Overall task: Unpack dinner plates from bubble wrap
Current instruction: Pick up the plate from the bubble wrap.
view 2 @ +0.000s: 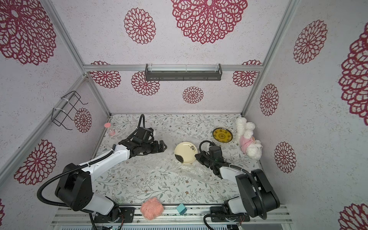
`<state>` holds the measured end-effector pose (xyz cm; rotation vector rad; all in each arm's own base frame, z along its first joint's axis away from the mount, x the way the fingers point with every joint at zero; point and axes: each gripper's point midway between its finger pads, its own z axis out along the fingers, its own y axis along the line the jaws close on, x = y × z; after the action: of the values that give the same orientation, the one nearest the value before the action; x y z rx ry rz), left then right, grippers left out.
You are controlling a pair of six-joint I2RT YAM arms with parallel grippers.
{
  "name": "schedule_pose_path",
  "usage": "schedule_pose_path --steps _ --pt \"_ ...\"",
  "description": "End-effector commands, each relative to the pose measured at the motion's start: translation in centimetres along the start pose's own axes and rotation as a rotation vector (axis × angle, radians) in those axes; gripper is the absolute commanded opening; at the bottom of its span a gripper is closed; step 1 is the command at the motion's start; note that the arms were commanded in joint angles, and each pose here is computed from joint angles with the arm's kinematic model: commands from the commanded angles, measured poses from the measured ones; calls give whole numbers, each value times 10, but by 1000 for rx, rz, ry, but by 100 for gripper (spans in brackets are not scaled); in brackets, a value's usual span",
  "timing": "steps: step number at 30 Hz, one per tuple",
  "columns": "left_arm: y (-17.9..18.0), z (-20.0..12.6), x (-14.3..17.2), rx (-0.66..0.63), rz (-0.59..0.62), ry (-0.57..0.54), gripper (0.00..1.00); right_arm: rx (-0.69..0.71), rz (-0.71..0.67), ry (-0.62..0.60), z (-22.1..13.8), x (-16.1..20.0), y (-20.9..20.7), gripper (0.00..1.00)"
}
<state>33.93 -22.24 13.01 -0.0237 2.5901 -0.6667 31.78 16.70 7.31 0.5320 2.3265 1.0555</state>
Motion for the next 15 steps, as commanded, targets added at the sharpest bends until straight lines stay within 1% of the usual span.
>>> schedule_pose_path --steps 1,7,11,15 --pt "-5 -9 -6 17 7 -40 98 -33 29 -52 -12 -18 8 4" --pt "-7 -13 -7 19 9 -45 97 -18 90 -110 -33 -35 -12 4" --pt "-5 -16 -7 15 8 -58 97 20 133 -152 -50 -47 -31 4" --pt "-5 -17 -8 7 23 -59 97 33 164 -169 -59 -60 -43 4"
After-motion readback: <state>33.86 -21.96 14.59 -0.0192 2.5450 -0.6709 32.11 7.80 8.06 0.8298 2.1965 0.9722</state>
